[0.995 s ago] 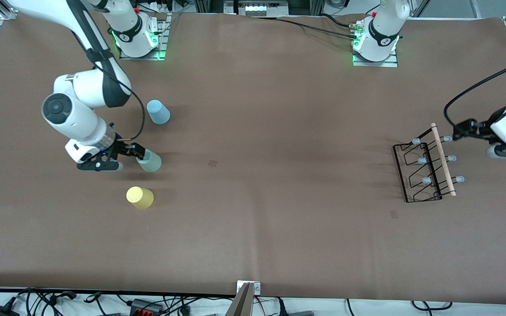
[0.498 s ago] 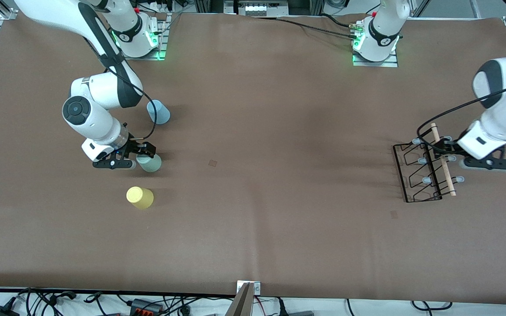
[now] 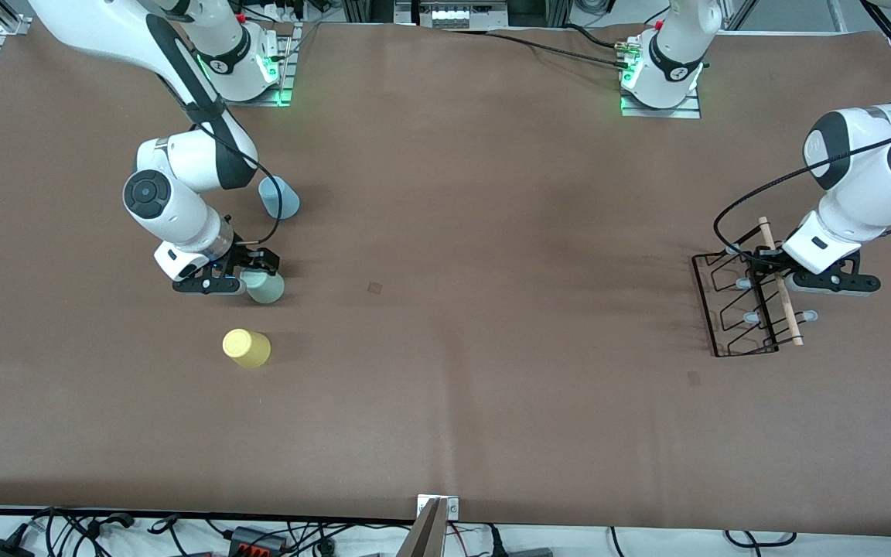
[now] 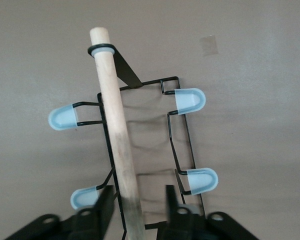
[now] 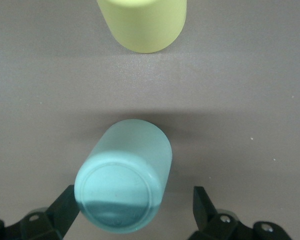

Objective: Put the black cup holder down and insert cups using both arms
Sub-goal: 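Grasp the teal cup with the right gripper while the left gripper grasps the rack handle, then slide the rack with the left gripper while the right gripper lifts the cup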

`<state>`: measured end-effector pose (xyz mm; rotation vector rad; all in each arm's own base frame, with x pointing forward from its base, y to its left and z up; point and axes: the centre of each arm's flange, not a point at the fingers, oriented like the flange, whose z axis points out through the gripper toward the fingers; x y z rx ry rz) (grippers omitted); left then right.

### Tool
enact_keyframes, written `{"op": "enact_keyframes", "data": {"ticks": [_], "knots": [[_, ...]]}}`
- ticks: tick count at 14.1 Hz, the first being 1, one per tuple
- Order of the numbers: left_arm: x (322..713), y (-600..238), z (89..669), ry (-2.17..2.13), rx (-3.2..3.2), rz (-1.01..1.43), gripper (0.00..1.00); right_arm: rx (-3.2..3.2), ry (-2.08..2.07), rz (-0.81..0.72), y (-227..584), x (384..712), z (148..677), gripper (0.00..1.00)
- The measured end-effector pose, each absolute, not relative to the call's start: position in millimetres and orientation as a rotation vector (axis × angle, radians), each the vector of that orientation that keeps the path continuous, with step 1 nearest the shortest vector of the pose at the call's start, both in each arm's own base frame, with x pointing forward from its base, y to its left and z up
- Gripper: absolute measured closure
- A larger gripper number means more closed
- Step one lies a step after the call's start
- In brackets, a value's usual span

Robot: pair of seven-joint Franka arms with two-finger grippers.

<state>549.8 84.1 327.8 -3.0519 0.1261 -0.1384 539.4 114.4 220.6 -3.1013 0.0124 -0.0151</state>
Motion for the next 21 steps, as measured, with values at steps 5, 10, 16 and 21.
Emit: {"op": "enact_keyframes", "data": {"ticks": [5, 10, 16, 21], "knots": [[551.8, 84.4, 331.6, 0.126, -3.049, -0.157, 0.84, -3.098, 0.012, -0.030, 115.0, 540.6, 219.5, 0.00], [585.8, -0.9, 408.4, 0.255, -3.062, 0.041, 0.84, -3.094, 0.009, -0.055, 116.7, 543.0, 221.7, 0.08], [571.0, -177.4, 436.5, 0.149, -3.081, 0.167, 0.84, -3.094, 0.001, -0.071, 120.8, 558.5, 242.2, 0.34], [536.8, -296.1, 408.8, 0.130, -3.101, 0.164, 0.84, -3.138, -0.083, 0.017, 116.3, 552.0, 335.6, 0.34]]}}
